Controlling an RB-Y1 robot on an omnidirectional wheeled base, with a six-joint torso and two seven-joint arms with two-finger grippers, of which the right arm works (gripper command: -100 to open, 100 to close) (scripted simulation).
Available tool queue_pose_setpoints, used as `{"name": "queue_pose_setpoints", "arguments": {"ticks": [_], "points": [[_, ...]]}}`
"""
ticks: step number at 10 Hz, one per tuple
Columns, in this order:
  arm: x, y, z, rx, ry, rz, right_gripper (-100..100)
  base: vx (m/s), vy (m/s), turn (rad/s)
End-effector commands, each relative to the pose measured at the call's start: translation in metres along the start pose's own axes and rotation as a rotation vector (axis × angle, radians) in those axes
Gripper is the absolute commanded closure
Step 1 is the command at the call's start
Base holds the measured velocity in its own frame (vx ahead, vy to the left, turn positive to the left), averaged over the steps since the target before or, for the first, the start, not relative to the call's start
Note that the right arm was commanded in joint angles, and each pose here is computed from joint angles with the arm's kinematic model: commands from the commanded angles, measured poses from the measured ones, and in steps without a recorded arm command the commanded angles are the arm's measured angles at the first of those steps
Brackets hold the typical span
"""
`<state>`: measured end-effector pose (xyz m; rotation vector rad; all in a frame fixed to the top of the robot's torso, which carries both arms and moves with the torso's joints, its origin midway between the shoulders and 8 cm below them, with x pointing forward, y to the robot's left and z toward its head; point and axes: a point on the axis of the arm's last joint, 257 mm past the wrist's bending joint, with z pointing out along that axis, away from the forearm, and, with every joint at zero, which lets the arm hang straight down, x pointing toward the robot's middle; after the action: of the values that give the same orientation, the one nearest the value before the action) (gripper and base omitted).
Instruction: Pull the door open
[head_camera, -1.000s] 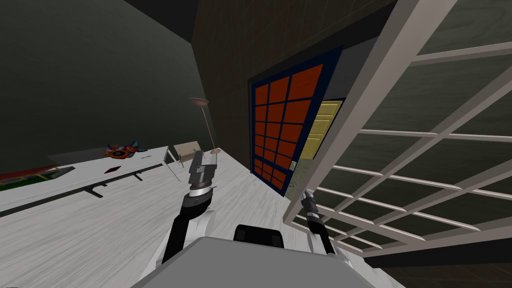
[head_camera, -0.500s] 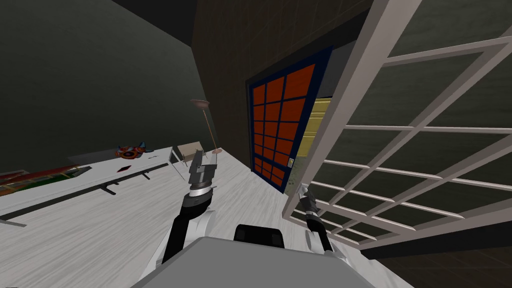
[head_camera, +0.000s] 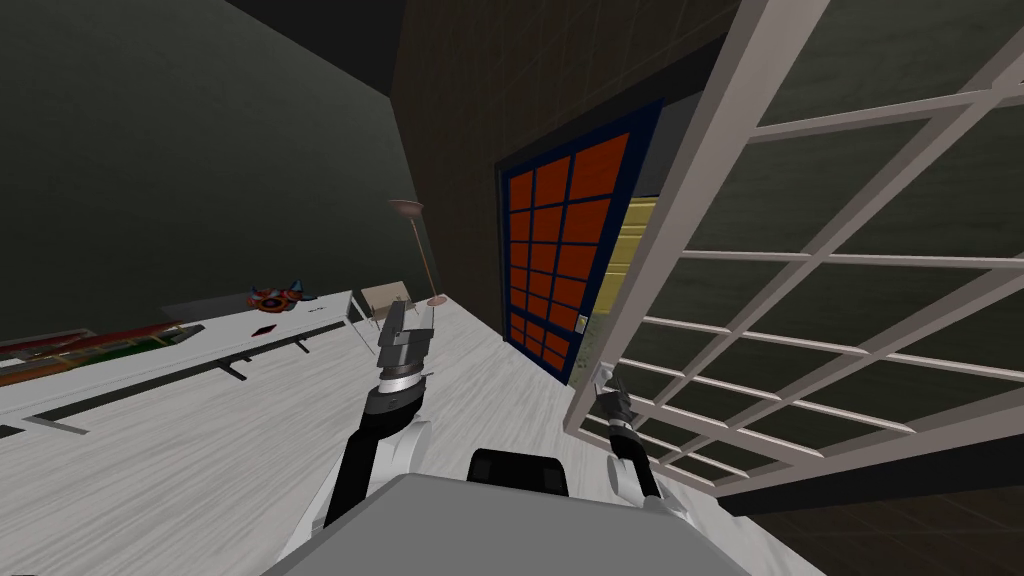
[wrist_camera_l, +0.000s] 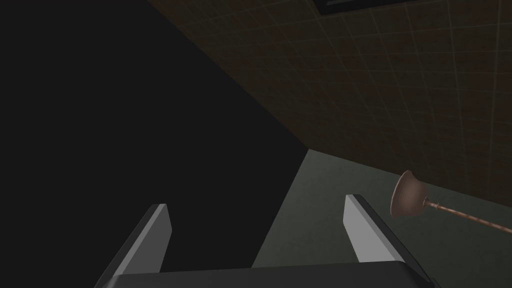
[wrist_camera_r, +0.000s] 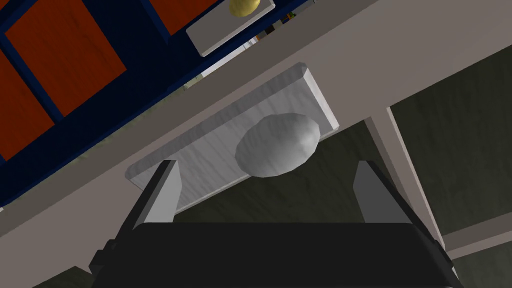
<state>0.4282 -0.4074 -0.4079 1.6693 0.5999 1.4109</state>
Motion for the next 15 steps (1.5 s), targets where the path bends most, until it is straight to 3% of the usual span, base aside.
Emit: {"name": "queue_pose_setpoints", "arguments": {"ticks": [1,15], "points": [[0.003,-0.001,0.0022,-0.005,-0.003,0.066,-100,-0.070,-0.037,0.076],[0.020,-0.006,0.0128,-0.033,-0.019,0.509,-100,-0.055,-0.022,0.044]]}}
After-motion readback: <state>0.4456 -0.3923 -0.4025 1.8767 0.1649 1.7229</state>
